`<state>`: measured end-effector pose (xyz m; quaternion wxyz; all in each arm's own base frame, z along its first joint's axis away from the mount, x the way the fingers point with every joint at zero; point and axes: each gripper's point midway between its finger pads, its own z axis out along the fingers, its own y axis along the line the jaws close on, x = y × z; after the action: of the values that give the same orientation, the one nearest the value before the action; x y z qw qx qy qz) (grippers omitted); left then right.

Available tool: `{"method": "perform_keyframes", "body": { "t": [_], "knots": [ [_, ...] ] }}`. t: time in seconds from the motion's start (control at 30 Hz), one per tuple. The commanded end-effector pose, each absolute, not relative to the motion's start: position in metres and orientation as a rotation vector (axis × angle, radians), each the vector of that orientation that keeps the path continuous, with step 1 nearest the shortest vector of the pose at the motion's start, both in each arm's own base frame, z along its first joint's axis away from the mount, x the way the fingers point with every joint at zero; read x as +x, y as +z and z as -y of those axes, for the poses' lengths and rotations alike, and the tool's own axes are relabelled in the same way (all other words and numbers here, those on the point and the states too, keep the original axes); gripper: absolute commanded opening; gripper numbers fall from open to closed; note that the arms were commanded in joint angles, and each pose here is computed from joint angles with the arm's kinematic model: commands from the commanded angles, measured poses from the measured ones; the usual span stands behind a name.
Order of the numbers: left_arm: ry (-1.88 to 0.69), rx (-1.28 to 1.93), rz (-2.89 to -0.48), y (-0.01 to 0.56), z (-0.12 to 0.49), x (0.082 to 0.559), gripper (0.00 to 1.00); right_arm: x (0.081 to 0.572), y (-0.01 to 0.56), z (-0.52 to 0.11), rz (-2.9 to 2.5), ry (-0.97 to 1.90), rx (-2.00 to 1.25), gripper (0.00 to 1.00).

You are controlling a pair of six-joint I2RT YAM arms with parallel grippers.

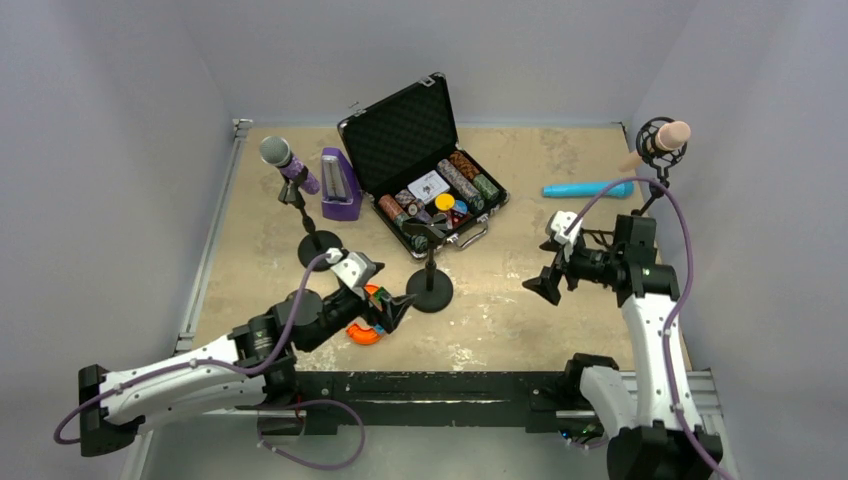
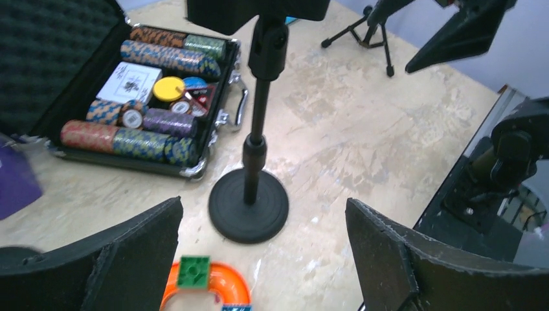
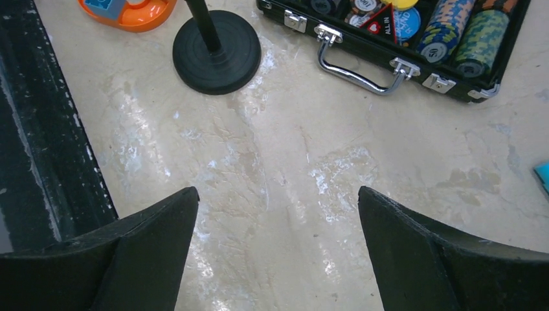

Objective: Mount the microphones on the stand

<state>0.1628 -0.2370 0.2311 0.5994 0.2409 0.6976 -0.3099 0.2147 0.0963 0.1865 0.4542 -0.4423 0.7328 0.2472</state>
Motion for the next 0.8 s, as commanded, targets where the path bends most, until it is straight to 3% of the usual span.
{"method": "perform_keyframes", "body": {
  "t": [0.0, 0.13, 0.37, 0.6, 0.77],
  "knots": [
    [-0.518, 0.708, -1.735, 0.235, 0.186, 0.152, 1.0, 0.224, 0.195, -0.093, -1.873, 0.685, -1.211, 0.97],
    [-0.384, 0.748, -1.749, 0.245, 0.156, 0.155, 1.0, 0.261, 0.204, -0.085, -1.965, 0.506, -1.274, 0.99],
    [-0.349, 0.763, -1.74, 0.241, 0.155, 0.164, 1.0, 0.334, 0.229, -0.08, -2.007, 0.086, -1.452, 0.99],
    [-0.385, 0.735, -1.699, 0.245, 0.15, 0.159, 1.0, 0.407, 0.183, -0.036, -2.088, -0.382, -1.792, 0.99],
    [-0.4, 0.716, -1.632, 0.251, 0.14, 0.155, 1.0, 0.453, 0.153, -0.019, -2.025, -0.544, -1.972, 0.97]
  ]
}}
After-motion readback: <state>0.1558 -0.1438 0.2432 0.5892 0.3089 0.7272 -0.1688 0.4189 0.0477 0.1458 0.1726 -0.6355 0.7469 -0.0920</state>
